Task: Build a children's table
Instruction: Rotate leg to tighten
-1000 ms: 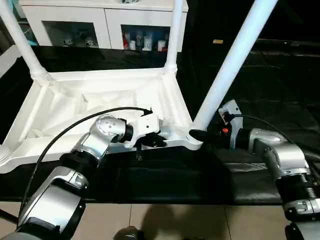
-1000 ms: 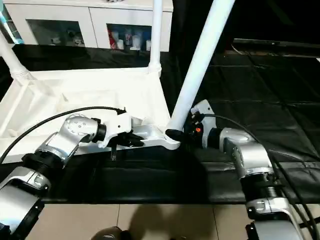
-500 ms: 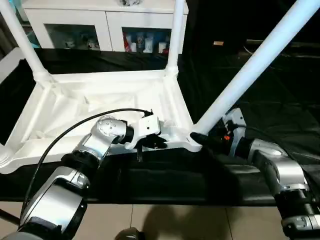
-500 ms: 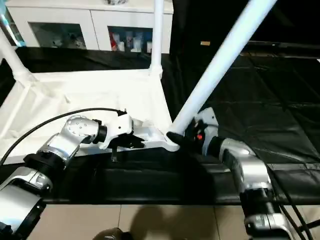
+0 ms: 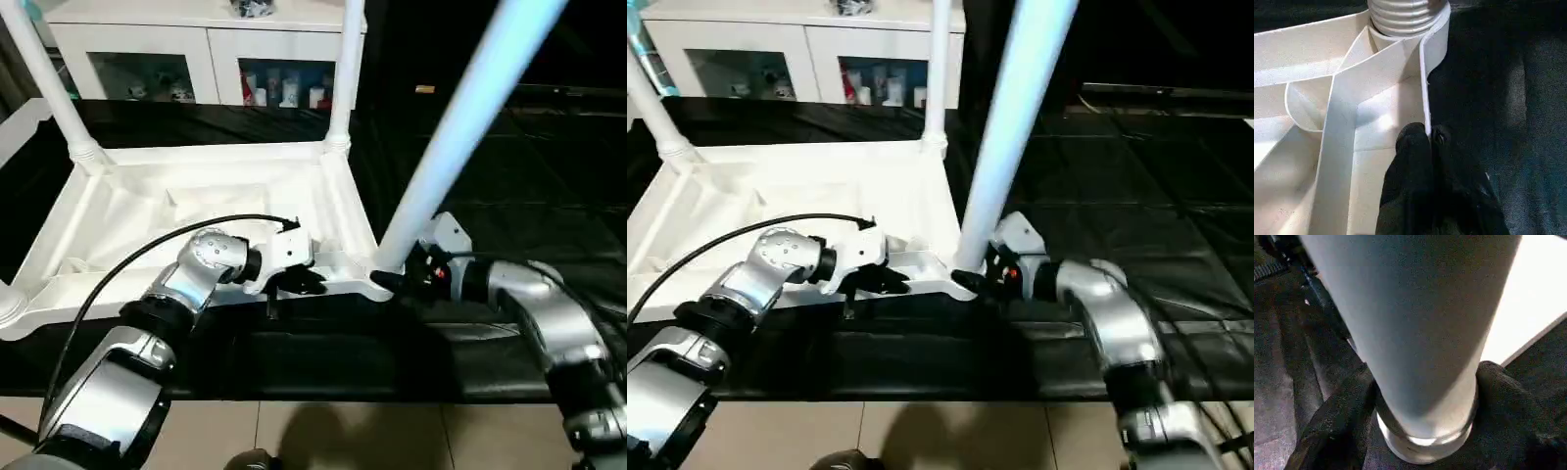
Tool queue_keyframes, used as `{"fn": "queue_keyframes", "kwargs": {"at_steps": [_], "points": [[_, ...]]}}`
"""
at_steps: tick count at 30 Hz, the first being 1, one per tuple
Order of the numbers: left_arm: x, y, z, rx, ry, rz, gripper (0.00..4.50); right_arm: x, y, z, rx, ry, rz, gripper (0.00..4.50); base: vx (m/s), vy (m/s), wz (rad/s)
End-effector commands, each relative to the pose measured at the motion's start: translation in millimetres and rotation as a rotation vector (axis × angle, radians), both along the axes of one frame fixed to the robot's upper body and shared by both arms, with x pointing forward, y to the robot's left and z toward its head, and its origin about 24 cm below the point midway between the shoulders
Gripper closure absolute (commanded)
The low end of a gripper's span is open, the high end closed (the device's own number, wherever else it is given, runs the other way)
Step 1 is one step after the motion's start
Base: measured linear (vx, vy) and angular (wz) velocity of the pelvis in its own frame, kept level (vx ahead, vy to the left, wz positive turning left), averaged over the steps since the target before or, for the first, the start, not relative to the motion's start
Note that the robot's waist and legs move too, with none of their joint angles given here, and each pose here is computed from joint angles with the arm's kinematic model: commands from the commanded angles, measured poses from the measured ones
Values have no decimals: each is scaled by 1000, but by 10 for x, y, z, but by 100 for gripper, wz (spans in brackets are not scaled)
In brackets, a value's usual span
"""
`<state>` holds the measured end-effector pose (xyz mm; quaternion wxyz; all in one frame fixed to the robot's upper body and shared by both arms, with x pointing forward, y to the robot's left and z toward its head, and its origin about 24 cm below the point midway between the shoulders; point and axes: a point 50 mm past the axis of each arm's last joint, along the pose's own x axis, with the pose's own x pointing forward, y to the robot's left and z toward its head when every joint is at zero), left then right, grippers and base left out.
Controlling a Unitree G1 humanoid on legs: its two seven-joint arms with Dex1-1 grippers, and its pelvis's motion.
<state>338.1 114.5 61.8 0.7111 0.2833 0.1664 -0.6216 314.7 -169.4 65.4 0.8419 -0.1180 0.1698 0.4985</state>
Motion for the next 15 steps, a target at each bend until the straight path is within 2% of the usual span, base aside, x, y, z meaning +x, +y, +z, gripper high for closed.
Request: {"fn": "queue_keyframes", "kwargs": {"at_steps": [1,8,15], "points": [[24,-7,93,41,-47,-39,450,-158,74,-289,-25,174,121,182,0,0,0],[-61,32,98,77,-23,-131,450,-228,49,-310,-52,240,256,182,0,0,0],[-95,71,102,91,-10,-154,450,-254,6,-366,-45,260,267,182,0,0,0]]}}
